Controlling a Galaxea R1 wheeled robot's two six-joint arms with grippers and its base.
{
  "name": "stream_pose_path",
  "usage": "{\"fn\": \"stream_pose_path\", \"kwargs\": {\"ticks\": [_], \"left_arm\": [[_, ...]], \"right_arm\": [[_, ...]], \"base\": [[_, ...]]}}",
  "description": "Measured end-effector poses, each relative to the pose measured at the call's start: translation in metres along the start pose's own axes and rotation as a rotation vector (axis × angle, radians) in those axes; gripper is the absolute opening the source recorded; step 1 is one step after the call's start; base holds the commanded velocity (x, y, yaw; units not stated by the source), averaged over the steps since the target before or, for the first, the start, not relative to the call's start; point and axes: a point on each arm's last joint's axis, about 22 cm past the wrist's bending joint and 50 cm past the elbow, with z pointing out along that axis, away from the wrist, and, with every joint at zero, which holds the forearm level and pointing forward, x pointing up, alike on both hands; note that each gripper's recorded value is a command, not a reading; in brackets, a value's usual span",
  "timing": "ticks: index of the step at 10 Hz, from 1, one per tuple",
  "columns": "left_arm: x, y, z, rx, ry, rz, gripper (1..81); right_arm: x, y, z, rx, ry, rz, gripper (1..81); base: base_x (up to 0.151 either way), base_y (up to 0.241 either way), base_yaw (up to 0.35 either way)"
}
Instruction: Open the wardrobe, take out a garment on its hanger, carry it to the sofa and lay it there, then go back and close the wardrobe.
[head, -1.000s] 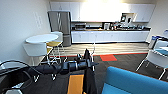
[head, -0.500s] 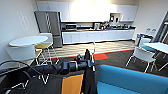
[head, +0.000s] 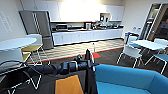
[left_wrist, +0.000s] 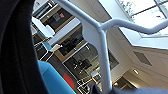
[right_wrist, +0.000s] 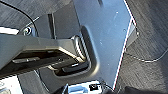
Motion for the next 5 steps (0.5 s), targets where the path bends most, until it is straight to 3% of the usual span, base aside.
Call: {"fn": "stream_pose_path", "kwargs": {"ticks": [5], "left_arm": [[-0.0009, 0.0008, -0.0026, 0.001, -0.001, 0.001, 1.0]], "right_arm": [[0.0, -0.0004, 0.0001, 0.001, 0.0, 0.0, 81.1]], "base": [[0.0, 0.0, -0.259]]}}
